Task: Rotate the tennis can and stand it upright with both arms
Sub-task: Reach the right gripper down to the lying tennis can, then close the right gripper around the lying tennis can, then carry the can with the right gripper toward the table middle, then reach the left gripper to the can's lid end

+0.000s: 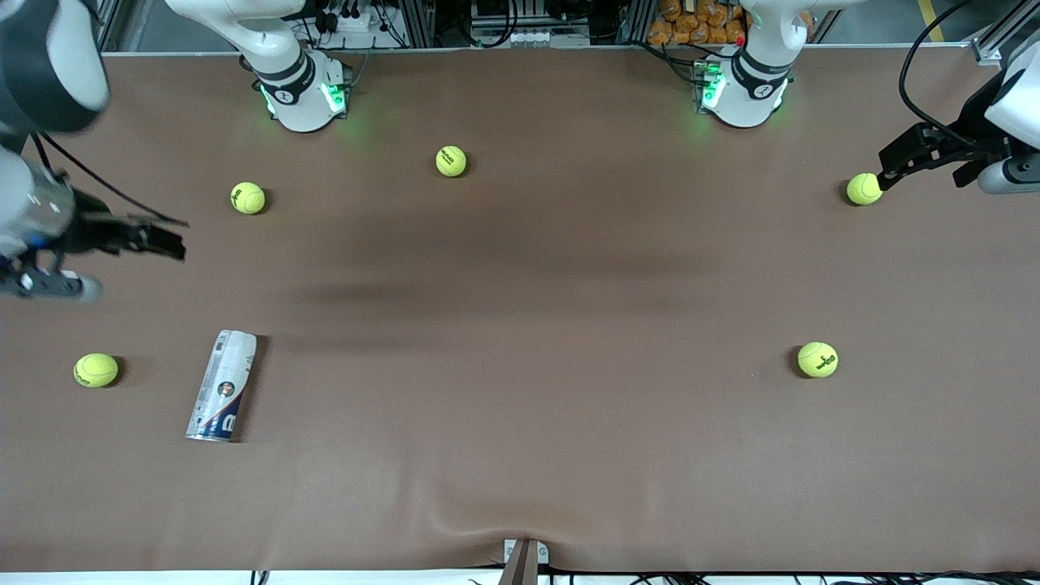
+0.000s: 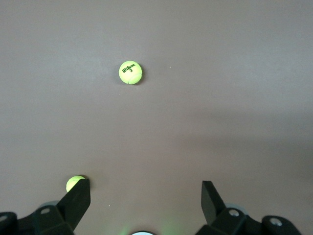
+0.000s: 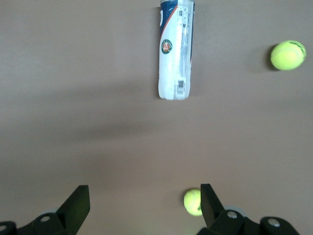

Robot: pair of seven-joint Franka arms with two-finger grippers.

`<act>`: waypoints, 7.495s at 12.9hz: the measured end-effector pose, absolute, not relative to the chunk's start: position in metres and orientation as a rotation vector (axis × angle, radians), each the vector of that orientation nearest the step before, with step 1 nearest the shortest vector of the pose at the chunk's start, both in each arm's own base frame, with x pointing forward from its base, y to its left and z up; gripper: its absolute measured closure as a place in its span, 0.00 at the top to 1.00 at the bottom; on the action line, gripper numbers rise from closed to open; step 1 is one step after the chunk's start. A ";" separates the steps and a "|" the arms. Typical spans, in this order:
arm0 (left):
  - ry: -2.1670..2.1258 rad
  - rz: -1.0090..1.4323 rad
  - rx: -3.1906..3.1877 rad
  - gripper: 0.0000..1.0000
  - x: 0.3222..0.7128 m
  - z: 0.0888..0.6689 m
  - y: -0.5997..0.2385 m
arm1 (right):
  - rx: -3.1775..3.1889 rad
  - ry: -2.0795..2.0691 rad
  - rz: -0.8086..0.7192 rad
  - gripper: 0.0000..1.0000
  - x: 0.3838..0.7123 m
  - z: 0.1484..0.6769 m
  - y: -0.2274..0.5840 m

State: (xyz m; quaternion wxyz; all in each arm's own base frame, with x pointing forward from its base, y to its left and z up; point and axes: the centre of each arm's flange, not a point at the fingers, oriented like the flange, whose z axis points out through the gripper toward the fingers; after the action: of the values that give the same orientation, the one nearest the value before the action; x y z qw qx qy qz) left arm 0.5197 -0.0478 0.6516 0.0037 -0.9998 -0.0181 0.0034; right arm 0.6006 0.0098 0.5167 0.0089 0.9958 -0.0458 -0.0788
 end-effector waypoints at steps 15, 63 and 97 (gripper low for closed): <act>-0.057 0.047 -3.134 1.00 0.525 0.641 -0.047 | 3.104 -0.148 -0.236 1.00 0.674 0.311 -0.008; -0.073 0.061 -3.134 1.00 0.528 0.636 -0.042 | 2.527 1.920 0.260 0.72 0.647 0.301 0.323; -0.198 0.772 -3.658 1.00 0.612 0.412 -0.157 | 2.410 1.943 0.314 1.00 0.553 0.233 0.484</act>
State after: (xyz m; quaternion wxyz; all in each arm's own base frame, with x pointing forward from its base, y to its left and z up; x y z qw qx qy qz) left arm 0.6115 -0.1575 0.4124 -0.2964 -0.9331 -0.0504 0.1971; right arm 0.5529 0.4837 0.2335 0.0149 0.7744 0.6244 0.1007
